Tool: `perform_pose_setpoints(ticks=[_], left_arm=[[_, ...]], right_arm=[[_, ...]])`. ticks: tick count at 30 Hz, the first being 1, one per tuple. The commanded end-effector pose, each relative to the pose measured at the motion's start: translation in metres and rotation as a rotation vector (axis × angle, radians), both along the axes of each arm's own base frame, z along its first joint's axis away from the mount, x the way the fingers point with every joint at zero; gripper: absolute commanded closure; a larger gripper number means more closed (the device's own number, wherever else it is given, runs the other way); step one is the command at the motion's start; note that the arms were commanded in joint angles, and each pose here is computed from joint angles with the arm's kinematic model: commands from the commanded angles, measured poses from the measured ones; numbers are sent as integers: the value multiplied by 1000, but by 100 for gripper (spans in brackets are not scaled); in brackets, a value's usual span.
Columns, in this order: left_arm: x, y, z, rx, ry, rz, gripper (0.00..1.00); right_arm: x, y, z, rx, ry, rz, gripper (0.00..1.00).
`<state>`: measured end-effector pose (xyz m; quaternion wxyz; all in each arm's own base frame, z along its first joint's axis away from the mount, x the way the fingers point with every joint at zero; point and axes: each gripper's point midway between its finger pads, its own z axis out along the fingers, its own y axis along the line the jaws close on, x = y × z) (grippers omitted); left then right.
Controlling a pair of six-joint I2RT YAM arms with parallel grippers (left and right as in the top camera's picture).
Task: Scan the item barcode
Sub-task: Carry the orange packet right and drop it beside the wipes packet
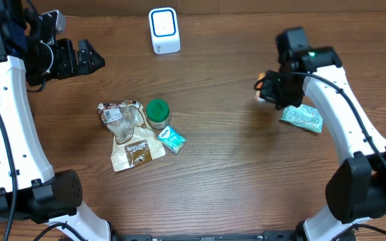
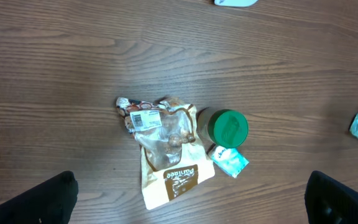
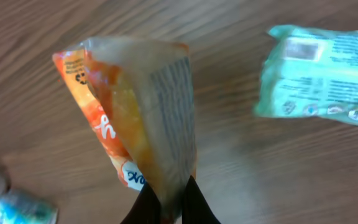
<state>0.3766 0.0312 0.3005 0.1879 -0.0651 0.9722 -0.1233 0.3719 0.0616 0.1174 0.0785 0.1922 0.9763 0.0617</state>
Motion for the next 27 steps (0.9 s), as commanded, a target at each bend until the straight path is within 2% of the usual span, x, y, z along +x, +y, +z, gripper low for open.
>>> perform_pose_setpoints(ticks=[1, 6, 13, 14, 16, 19, 23, 27], left_arm=[[-1, -4, 8, 4, -27, -24, 0], [-1, -4, 8, 4, -27, -24, 0], [-1, -4, 8, 4, -27, -24, 0], [-1, -4, 8, 4, -27, -24, 0], [-1, -4, 8, 4, -27, -24, 0], [-1, -4, 8, 4, -27, -24, 0], [-1, -4, 8, 4, -27, -24, 0], [-1, -4, 8, 4, -27, -24, 0]], right_arm=[[-7, -21, -24, 12, 29, -129, 96], [-10, -49, -58, 16, 21, -219, 96], [-17, -73, -76, 9, 22, -266, 95], [-17, -74, -76, 7, 20, -263, 90], [-17, -76, -76, 8, 21, -265, 70], [-16, -75, -75, 5, 16, -220, 59], [-17, -72, -70, 13, 25, -170, 51], [-17, -71, -58, 18, 41, -152, 50]])
